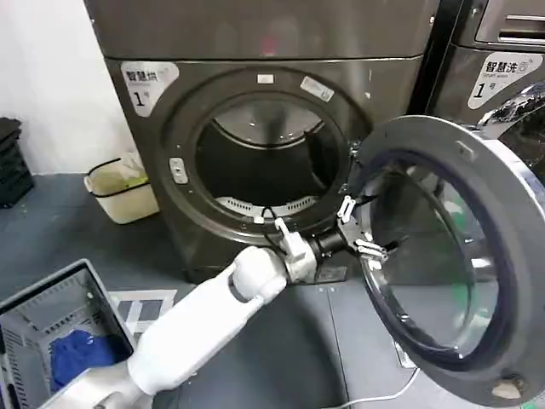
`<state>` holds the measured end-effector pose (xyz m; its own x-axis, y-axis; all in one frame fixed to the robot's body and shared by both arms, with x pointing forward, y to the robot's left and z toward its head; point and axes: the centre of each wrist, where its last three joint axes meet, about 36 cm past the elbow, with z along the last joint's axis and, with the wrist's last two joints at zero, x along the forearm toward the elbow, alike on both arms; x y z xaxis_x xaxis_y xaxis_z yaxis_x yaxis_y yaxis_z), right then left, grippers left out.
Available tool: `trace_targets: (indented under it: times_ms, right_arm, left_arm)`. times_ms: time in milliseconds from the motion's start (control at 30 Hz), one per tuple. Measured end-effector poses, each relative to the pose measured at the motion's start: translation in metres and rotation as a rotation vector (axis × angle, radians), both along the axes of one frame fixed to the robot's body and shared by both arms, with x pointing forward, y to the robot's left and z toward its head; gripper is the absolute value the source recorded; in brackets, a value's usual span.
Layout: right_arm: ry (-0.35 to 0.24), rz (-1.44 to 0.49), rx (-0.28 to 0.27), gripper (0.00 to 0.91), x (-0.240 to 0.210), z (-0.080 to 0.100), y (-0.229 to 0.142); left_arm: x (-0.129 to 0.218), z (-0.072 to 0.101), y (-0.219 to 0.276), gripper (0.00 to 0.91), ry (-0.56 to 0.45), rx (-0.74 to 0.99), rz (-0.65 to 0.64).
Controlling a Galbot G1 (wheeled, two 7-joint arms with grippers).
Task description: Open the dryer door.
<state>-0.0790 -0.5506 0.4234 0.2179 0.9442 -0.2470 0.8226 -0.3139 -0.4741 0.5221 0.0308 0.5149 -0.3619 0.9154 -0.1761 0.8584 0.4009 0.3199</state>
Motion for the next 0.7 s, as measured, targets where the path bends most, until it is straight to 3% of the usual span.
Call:
trace_targets:
  times_ms: [700]
  right_arm:
    - [-0.01, -0.027, -0.039, 0.907, -0.001, 0.011, -0.001]
  left_arm:
    - [0.002, 0.0, -0.056, 0.907, 0.031, -0.043, 0.072]
